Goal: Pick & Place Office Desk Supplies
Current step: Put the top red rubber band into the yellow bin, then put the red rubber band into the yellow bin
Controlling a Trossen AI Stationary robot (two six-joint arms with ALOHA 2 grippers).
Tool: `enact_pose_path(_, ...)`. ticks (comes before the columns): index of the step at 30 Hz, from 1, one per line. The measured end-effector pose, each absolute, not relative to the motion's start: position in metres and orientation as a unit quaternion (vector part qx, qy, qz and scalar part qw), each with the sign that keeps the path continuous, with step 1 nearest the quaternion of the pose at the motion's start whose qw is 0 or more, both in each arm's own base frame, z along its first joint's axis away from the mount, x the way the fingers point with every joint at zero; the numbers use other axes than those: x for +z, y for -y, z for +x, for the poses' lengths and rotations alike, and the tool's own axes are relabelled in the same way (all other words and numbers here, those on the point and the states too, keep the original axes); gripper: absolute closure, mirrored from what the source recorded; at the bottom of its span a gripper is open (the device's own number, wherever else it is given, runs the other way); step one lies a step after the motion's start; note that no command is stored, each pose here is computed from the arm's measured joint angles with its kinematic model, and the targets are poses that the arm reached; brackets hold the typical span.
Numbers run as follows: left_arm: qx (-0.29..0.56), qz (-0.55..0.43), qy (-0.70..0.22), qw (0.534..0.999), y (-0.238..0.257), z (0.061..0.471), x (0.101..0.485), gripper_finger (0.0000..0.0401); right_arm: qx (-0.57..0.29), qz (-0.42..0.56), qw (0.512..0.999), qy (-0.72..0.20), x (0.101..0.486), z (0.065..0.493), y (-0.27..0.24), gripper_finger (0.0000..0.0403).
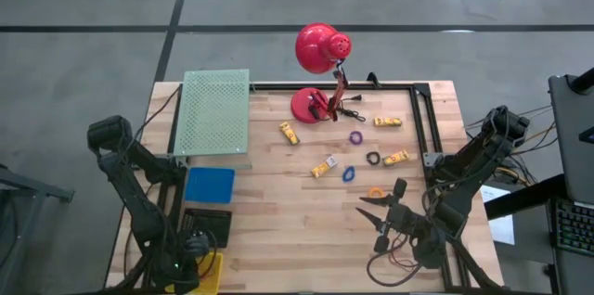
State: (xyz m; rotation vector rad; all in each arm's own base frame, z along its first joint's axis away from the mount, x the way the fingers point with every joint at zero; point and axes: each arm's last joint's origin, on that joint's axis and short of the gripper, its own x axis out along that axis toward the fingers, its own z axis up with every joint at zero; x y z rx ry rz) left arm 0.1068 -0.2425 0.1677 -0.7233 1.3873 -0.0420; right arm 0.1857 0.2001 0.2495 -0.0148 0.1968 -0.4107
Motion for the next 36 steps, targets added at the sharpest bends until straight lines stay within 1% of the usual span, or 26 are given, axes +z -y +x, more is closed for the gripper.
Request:
enact_pose_path(5,-0.022,-0.326,-0.634,0.701,0.243,0.106,0.168,0.0191,-0.203,-0.007,0.974,-0.098,0.250,0.186,-0.200,0.0272)
enact_pose_path(10,-0.038,-0.328,-0.658,0.677,0.247,0.106,0.174,0.0168,-0.203,-0.007,0.974,-0.098,0.250,0.186,-0.200,0.0272)
enact_pose_path(13,-0.042,-0.326,-0.669,0.667,0.247,0.105,0.175,0.0159,-0.203,-0.007,0.974,-0.098,0.250,0.186,-0.200,0.0276)
enact_pose_path(18,-0.033,-0.319,-0.674,0.666,0.245,0.104,0.174,0.0150,-0.203,-0.007,0.974,-0.098,0.250,0.186,-0.200,0.0283)
enact_pose_path(25,-0.036,-0.321,-0.672,0.666,0.247,0.105,0.176,0.0149,-0.204,-0.007,0.974,-0.098,0.250,0.186,-0.200,0.0281)
enact_pose_path(30,-0.085,-0.311,-0.645,0.693,0.256,0.110,0.196,0.0148,-0.204,-0.007,0.974,-0.098,0.250,0.186,-0.200,0.0274)
enact_pose_path(33,-0.113,-0.302,-0.607,0.726,0.256,0.113,0.213,0.0148,-0.204,-0.007,0.974,-0.098,0.250,0.186,-0.200,0.0271)
enact_pose_path(36,-0.120,-0.279,-0.558,0.772,0.250,0.114,0.231,0.0148,-0.203,-0.007,0.974,-0.098,0.250,0.186,-0.200,0.0271)
